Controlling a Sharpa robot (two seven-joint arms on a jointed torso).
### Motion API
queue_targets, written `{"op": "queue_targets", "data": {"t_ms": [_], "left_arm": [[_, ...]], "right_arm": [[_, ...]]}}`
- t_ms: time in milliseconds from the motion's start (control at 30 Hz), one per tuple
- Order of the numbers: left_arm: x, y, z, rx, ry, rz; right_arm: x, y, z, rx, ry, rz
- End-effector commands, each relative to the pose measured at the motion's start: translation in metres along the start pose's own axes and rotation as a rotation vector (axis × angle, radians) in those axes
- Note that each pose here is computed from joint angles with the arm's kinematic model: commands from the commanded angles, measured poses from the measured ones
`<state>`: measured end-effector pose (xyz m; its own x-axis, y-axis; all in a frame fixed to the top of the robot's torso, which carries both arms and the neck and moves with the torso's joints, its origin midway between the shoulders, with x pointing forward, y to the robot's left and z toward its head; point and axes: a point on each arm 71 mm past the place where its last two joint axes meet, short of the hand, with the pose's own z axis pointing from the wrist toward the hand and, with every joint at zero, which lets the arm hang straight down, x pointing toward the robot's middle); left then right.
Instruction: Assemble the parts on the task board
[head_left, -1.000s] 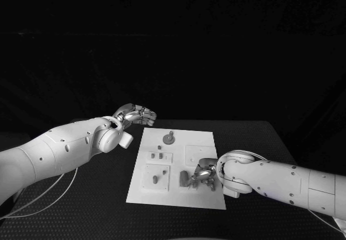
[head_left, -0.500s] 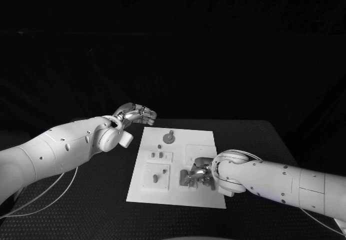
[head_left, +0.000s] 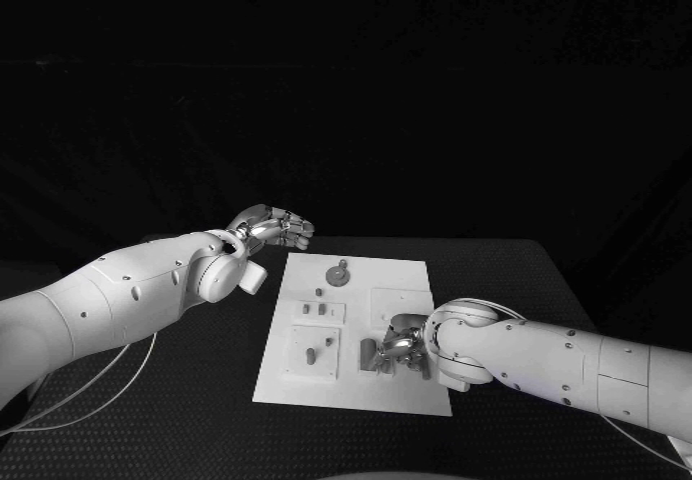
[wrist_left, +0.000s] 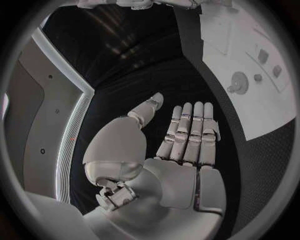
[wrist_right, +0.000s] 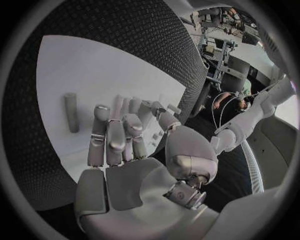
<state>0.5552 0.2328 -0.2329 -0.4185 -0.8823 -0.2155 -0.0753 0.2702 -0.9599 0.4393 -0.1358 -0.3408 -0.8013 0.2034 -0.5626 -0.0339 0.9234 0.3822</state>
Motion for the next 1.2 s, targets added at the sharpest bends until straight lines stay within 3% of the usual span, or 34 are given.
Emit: {"op": "queue_targets", "data": {"t_ms": [33,733,933,1200], "left_arm": [[0.0009,-0.0012,0.0002,0.006,0.014,-0.001],[-0.0002,-0.0006,0.0001,0.004,0.014,0.002],[-0.0006,-0.0004,0.0003,0.003,0.012,0.002],[0.0001,-0.0006,0.0004,0.004,0.014,0.004]], "right_arm": [[-0.0022,-0.0029,0.0000,0.016,-0.011,-0.021],[-0.0014,-0.0019,-0.0005,0.015,-0.012,-0.022],[-0.0031,0.0011,-0.0021,0.001,-0.056,-0.014],[-0.0027,0.0002,-0.0034,-0.005,-0.051,0.006]]}}
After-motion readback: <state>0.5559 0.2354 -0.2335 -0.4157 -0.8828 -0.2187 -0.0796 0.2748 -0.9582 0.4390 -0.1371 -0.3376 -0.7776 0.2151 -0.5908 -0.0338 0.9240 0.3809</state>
